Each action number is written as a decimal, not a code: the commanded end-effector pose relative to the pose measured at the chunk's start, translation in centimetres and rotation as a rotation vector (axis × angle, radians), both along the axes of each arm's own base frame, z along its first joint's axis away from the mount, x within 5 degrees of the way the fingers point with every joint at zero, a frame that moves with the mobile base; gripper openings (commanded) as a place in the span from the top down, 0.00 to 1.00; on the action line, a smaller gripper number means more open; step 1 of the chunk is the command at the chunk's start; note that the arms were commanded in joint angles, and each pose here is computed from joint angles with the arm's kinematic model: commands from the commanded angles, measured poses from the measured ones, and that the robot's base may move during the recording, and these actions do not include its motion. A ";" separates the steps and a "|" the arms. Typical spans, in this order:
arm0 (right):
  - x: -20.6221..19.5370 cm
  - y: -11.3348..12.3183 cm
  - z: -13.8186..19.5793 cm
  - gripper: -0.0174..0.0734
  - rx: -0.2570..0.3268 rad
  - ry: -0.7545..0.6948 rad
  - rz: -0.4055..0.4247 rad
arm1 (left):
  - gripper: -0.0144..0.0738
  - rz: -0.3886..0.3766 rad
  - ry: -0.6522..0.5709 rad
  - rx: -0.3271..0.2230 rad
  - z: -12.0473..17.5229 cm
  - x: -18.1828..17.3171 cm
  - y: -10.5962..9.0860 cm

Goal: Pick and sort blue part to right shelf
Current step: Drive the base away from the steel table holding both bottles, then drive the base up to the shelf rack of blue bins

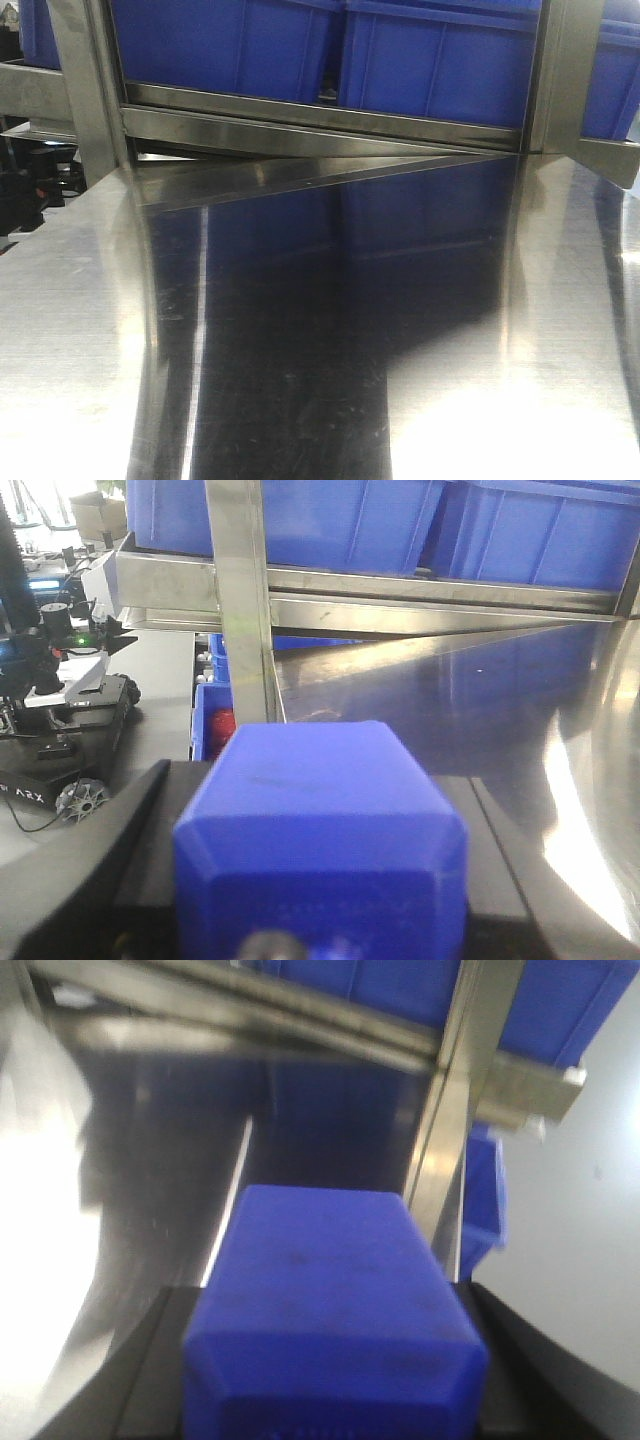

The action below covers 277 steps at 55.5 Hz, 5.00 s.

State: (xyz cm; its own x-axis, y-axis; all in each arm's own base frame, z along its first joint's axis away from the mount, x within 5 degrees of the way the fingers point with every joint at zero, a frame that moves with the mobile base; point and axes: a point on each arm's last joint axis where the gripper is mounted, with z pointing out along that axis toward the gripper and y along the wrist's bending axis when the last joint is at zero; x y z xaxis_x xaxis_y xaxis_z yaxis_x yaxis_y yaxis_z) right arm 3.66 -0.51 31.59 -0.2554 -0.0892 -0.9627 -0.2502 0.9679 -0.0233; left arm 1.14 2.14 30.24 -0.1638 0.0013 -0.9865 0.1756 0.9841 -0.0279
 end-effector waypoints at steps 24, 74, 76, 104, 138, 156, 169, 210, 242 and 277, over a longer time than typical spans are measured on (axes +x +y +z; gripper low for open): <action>-2.5 -1.4 1.7 0.53 0.028 -0.239 0.013 | 0.49 -0.024 -0.138 -0.038 1.6 -0.7 0.2; -2.5 -1.4 1.6 0.53 0.026 -0.230 0.010 | 0.49 -0.024 -0.138 -0.038 1.6 -0.7 0.2; -2.5 -1.4 1.6 0.53 0.026 -0.230 0.010 | 0.49 -0.024 -0.138 -0.038 1.6 -0.7 0.2; -2.5 -1.4 1.5 0.53 0.023 -0.227 0.008 | 0.49 -0.015 -0.130 -0.046 1.5 -0.7 0.1; -2.5 -1.4 1.5 0.53 0.023 -0.226 0.008 | 0.49 -0.015 -0.130 -0.046 1.5 -0.7 0.1; -2.5 -1.4 1.5 0.53 0.023 -0.226 0.008 | 0.49 -0.015 -0.130 -0.046 1.5 -0.7 0.1; -2.5 -1.4 1.5 0.53 0.024 -0.226 0.007 | 0.49 -0.015 -0.130 -0.046 1.5 -0.7 0.1; -2.5 -1.4 1.5 0.53 0.024 -0.226 0.007 | 0.49 -0.015 -0.129 -0.045 1.5 -0.7 0.1; -2.5 -1.4 1.5 0.53 0.024 -0.226 0.007 | 0.49 -0.015 -0.129 -0.045 1.5 -0.7 0.1; -2.5 -1.4 1.5 0.53 0.023 -0.225 0.006 | 0.49 -0.013 -0.129 -0.045 1.5 -0.7 0.1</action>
